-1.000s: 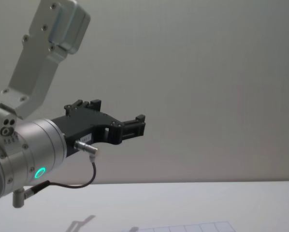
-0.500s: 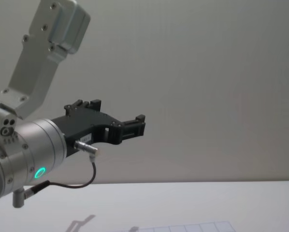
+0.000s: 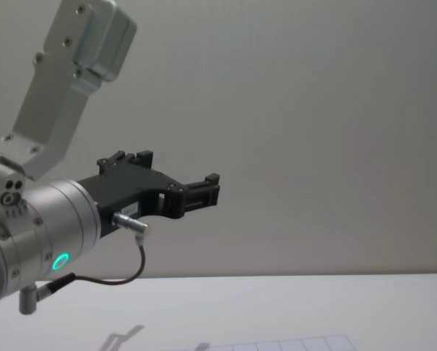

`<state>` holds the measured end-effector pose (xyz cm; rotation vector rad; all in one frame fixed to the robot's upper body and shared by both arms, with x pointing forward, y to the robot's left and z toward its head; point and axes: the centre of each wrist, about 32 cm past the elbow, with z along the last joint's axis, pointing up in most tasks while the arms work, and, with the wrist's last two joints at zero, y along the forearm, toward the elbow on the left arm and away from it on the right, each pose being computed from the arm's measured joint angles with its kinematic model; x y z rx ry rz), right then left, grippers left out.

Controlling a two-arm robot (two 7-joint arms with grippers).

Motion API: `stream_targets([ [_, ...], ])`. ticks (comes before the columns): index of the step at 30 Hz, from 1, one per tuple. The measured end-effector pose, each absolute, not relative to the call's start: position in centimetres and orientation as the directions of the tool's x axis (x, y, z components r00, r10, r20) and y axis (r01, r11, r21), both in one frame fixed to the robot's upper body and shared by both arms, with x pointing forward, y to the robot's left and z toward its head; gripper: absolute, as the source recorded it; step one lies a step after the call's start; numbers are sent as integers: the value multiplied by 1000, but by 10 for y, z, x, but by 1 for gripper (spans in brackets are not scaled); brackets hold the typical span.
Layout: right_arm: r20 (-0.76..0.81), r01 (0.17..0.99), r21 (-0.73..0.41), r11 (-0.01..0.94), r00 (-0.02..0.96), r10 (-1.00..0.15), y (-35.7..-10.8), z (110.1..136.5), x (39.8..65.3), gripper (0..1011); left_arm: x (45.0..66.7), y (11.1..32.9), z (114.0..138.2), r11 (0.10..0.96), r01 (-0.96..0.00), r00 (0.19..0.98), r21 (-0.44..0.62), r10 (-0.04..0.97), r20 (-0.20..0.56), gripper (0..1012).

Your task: Use the one hand to pick up the stamp and affix it onto the A4 paper.

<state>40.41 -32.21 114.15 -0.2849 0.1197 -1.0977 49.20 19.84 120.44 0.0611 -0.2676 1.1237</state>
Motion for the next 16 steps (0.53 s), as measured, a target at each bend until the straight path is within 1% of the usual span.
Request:
stream_targets([
  [1,45,859,-286,424,454,-890,-322,1141,404,839,492,198,1204,434,-897,404,-86,882,242,1001],
  [4,44,859,-287,424,454,-890,-322,1141,404,939,492,198,1204,434,-897,404,-86,882,242,1001],
  [5,44,859,-287,424,454,-890,-322,1141,404,939,492,198,1204,434,-897,404,-86,882,242,1001],
  [6,44,859,-287,424,454,-890,-322,1141,404,982,492,198,1204,434,-897,404,-86,882,243,1001],
  [7,44,859,-288,424,454,-890,-322,1141,404,998,492,198,1204,434,-897,404,-86,882,243,1001],
  [16,44,858,-289,425,455,-889,-322,1141,405,1001,492,198,1204,434,-897,404,-86,882,242,1001],
])
